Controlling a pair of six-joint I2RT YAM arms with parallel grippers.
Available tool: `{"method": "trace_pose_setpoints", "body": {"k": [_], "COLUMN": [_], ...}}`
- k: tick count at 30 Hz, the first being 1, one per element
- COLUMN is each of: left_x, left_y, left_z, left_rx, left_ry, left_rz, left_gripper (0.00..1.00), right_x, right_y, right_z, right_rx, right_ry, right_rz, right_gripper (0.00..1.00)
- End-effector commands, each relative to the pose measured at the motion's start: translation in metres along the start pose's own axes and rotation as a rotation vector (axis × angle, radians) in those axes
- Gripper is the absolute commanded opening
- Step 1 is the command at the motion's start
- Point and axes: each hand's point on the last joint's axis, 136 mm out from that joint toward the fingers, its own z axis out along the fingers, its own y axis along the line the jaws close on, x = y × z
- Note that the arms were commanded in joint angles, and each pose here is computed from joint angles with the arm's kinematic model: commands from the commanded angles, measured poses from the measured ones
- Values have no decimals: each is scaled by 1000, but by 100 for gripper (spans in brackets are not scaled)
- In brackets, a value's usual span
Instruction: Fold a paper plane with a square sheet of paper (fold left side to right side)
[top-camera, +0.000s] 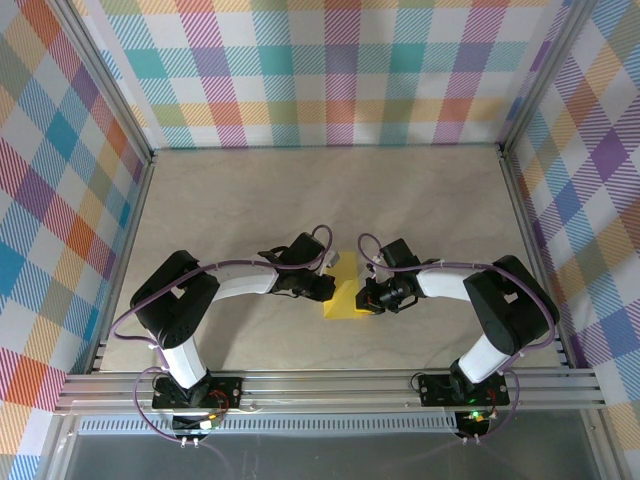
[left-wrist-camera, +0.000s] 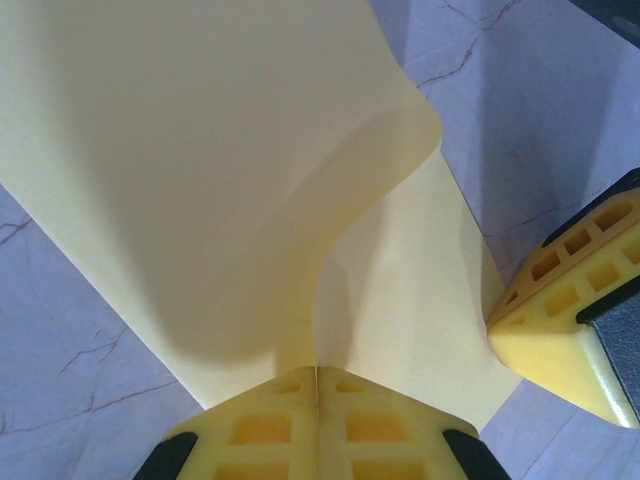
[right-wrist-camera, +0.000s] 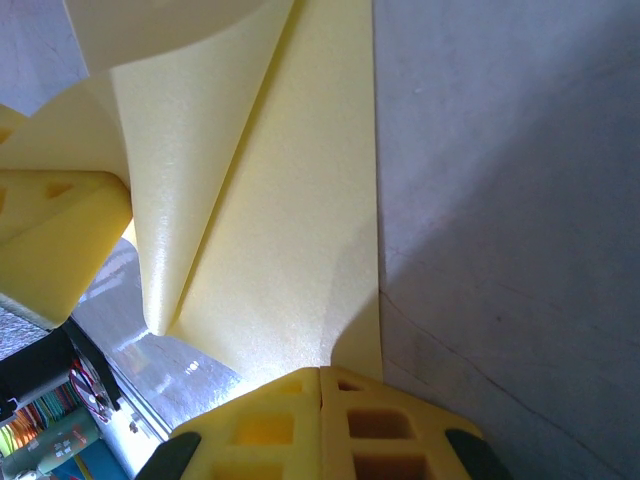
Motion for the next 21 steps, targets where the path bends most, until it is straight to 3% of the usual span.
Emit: {"method": "trace_pose_setpoints", "body": {"k": [1, 21], "left_x": [-16, 1], "left_y": [-4, 9], "left_z": [-5, 11], "left_rx": [9, -12], "left_ry": [-44, 7], "left_rz": [24, 5], "left_gripper": [1, 1], "right_x": [15, 14], "right_y": [-32, -28], "right_z": [8, 6], "right_rx": [128, 117], "right_ry": [47, 44], "right_rz": [54, 48], "right_gripper": [0, 0]}}
